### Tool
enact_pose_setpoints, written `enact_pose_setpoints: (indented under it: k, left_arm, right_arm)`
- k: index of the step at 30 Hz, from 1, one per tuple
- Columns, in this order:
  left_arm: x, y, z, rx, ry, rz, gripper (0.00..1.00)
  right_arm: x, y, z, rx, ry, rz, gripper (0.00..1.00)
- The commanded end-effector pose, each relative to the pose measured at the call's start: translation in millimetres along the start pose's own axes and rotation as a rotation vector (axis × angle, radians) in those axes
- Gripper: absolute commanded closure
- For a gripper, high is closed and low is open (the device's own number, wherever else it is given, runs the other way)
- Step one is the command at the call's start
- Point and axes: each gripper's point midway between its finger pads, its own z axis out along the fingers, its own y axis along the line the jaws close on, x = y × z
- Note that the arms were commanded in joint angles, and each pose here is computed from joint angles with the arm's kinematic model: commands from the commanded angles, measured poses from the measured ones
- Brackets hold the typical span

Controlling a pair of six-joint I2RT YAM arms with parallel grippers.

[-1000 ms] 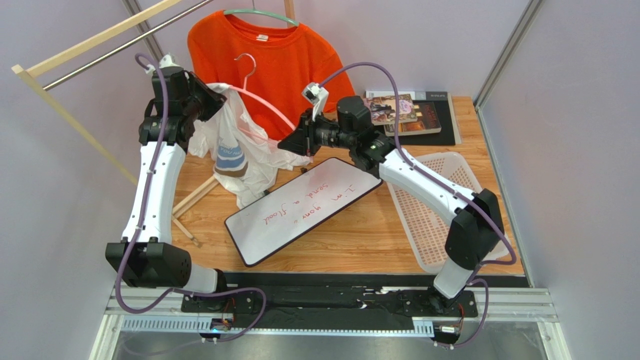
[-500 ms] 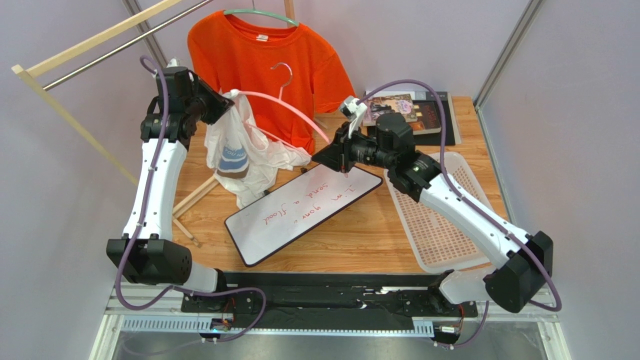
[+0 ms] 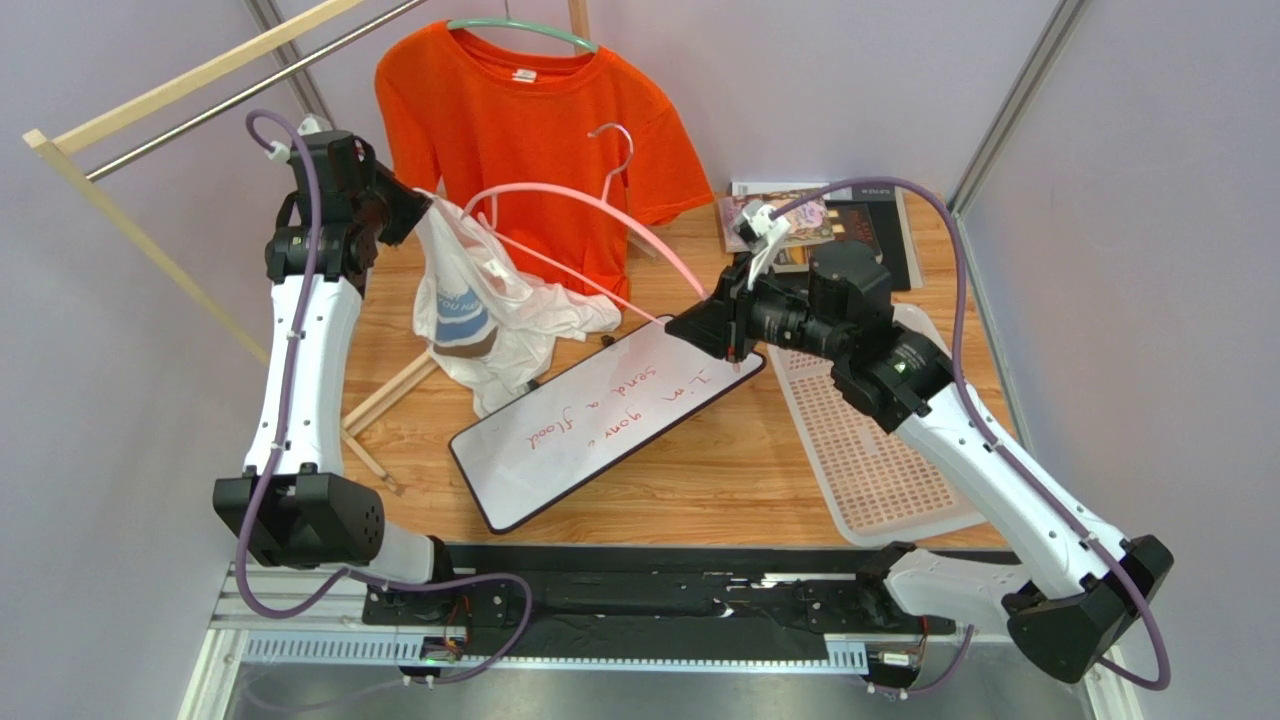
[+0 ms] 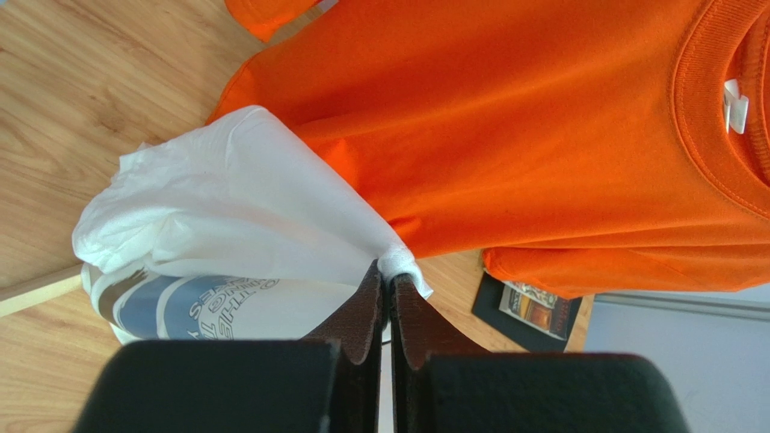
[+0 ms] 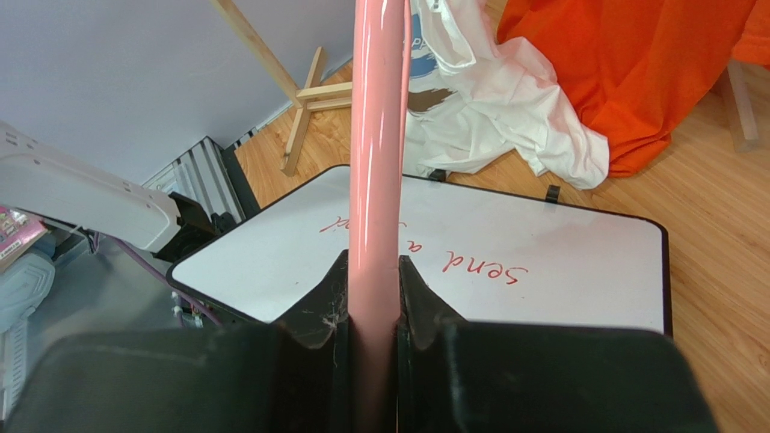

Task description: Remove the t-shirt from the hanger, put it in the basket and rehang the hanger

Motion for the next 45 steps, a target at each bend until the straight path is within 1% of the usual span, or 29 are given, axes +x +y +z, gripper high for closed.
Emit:
enact_pose_setpoints:
  k: [1, 2, 3, 4, 5, 6, 7, 8, 10, 11, 15, 17, 19, 20, 22, 23, 25, 27, 29, 31, 32, 33, 35, 38, 45]
  left_arm:
    - [-12.5, -9.7, -9.2, 0.03, -0.047, -0.021, 1.0]
    - [-7.9, -5.3, -7.8, 0.021, -0.035, -0.029, 1.0]
    - [-4.4, -4.5, -7.9, 0.019, -0.026, -0.046, 1.0]
    - [-1.7, -4.5, -10.3, 0.026, -0.017, -0.057, 1.0]
    - [7.3, 2.6, -6.8, 0.01, 0.007, -0.072, 1.0]
    - [9.8, 4.5, -7.0, 0.006, 0.011, -0.087, 1.0]
    - [11.8, 6.0, -9.5, 0.005, 0.013, -0.087, 1.0]
    - [15.4, 8.4, -9.6, 0.002, 0.021, -0.084, 1.0]
    - [15.3, 14.1, -16.1, -0.019, 0.011, -0.078, 1.0]
    - [16.8, 17.2, -17.8, -0.029, 0.012, -0.076, 1.0]
    - [23.9, 26.2, -30.2, -0.044, 0.012, -0.079, 1.0]
    - [28.3, 30.2, -37.7, -0.044, 0.007, -0.09, 1.0]
    - [28.9, 31.2, -46.2, -0.035, -0.003, -0.094, 1.0]
    - [31.2, 34.4, -46.9, -0.041, 0.0, -0.088, 1.0]
    - [28.2, 39.8, -53.1, -0.064, -0.023, -0.085, 1.0]
    - [28.9, 40.9, -54.7, -0.067, -0.022, -0.082, 1.0]
    - [29.9, 43.6, -57.0, -0.073, -0.017, -0.077, 1.0]
    - [31.7, 44.5, -59.2, -0.078, -0.008, -0.077, 1.0]
    - [35.2, 45.5, -59.1, -0.078, 0.004, -0.082, 1.0]
    - [38.6, 46.6, -59.3, -0.078, 0.016, -0.081, 1.0]
    - [39.9, 47.9, -59.8, -0.082, 0.021, -0.081, 1.0]
    - [39.7, 48.4, -61.6, -0.083, 0.018, -0.079, 1.0]
    - [39.1, 49.0, -63.1, -0.084, 0.012, -0.077, 1.0]
    - [36.6, 48.6, -65.3, -0.082, 0.003, -0.069, 1.0]
    - [35.0, 46.2, -67.8, -0.074, -0.003, -0.066, 1.0]
  right_arm:
    - [-66.8, 1.0, 4.0, 0.024, -0.137, 0.045, 1.0]
    - [-73.3, 1.4, 7.5, 0.015, -0.145, 0.066, 1.0]
    - [-94.0, 8.5, 6.0, -0.006, -0.183, 0.074, 1.0]
    - [-93.1, 1.8, 19.4, -0.002, -0.166, 0.103, 1.0]
    - [-98.8, 1.5, 23.3, -0.008, -0.173, 0.114, 1.0]
    - [-115.8, 6.9, 25.0, -0.034, -0.202, 0.11, 1.0]
    - [-120.8, 8.6, 28.5, -0.047, -0.206, 0.132, 1.0]
    - [-118.9, 4.8, 42.5, -0.065, -0.186, 0.146, 1.0]
    - [-137.0, 10.6, 47.9, -0.098, -0.211, 0.154, 1.0]
    - [-131.7, 6.0, 63.2, -0.114, -0.188, 0.165, 1.0]
    - [-137.0, 5.3, 90.7, -0.16, -0.198, 0.147, 1.0]
    - [-145.6, 14.6, 99.2, -0.188, -0.218, 0.121, 1.0]
    - [-142.1, 13.6, 116.8, -0.204, -0.208, 0.123, 1.0]
    - [-150.5, 21.4, 119.4, -0.222, -0.232, 0.104, 1.0]
    - [-149.5, 21.1, 132.8, -0.227, -0.231, 0.106, 1.0]
    - [-157.7, 27.7, 133.2, -0.239, -0.25, 0.102, 1.0]
    - [-156.8, 28.3, 143.4, -0.242, -0.249, 0.11, 1.0]
    - [-166.3, 35.4, 145.6, -0.257, -0.273, 0.106, 1.0]
    - [-163.0, 38.1, 156.6, -0.263, -0.267, 0.111, 1.0]
    - [-169.9, 43.5, 158.3, -0.274, -0.282, 0.109, 1.0]
    - [-164.4, 42.2, 167.5, -0.273, -0.271, 0.12, 1.0]
    - [-171.0, 45.0, 166.6, -0.281, -0.284, 0.118, 1.0]
    - [-168.1, 47.1, 174.4, -0.289, -0.277, 0.147, 1.0]
    - [-169.0, 52.3, 177.8, -0.299, -0.281, 0.152, 1.0]
    - [-163.2, 47.9, 189.5, -0.295, -0.274, 0.168, 1.0]
